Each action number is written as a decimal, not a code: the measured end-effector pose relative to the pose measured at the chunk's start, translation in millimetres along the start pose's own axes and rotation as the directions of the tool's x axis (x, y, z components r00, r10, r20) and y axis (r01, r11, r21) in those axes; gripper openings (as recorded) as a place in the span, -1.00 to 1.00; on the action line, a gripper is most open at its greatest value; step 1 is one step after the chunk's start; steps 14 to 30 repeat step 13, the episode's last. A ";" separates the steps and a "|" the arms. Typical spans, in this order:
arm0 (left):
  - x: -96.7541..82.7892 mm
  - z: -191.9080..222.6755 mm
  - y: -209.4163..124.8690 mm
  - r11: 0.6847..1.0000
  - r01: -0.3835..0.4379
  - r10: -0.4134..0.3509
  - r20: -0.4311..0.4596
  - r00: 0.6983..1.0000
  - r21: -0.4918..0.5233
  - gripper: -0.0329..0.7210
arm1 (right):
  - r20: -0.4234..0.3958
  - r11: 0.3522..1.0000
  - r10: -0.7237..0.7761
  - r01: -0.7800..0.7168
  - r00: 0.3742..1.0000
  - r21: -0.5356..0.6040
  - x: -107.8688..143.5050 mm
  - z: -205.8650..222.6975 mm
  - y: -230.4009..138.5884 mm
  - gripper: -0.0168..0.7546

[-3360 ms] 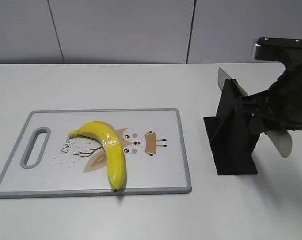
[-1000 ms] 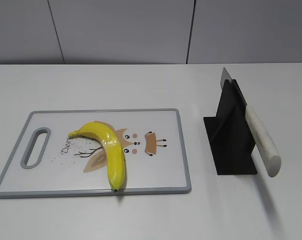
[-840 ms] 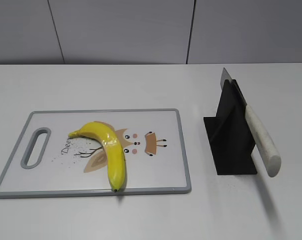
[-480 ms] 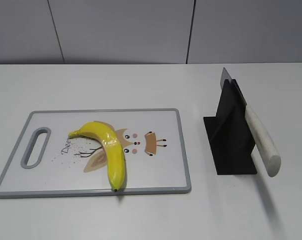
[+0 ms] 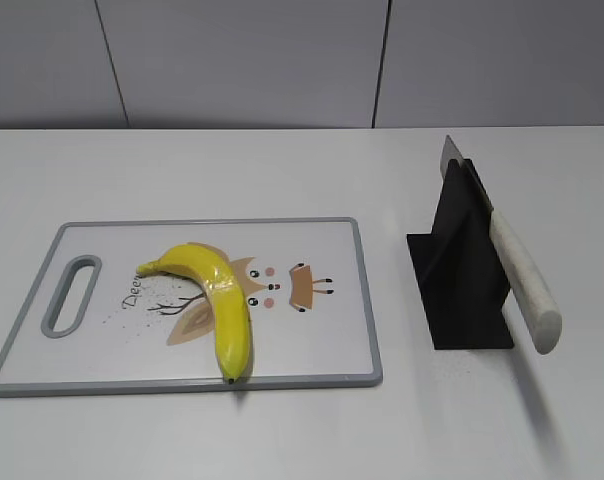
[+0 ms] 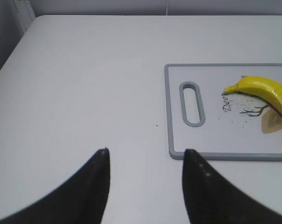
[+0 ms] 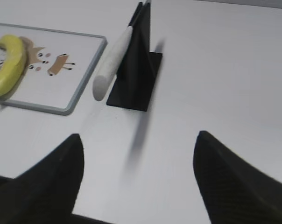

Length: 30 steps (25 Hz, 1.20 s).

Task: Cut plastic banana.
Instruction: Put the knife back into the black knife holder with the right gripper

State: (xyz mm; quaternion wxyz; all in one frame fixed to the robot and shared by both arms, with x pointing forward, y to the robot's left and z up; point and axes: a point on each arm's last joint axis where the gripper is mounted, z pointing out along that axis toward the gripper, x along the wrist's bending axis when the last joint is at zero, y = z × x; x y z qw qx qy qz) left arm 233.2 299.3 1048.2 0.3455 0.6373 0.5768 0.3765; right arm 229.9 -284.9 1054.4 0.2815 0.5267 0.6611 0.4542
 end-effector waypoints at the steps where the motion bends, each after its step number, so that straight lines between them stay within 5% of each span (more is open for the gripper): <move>1: 0.0 0.0 0.0 1.000 0.000 0.000 0.000 1.000 0.000 0.38 | 0.030 1.000 0.015 -0.015 0.999 -0.004 0.1 0.5 0.2 0.55; 8: 0.0 0.0 0.0 1.000 0.000 0.000 0.000 1.000 0.000 0.38 | 0.152 0.997 0.074 -0.071 0.986 -0.024 0.5 2.7 1.2 0.55; 30: 0.0 0.0 0.0 1.000 0.000 0.000 0.000 1.000 0.000 0.38 | 0.153 0.997 0.075 -0.072 0.985 -0.024 0.5 2.7 1.2 0.55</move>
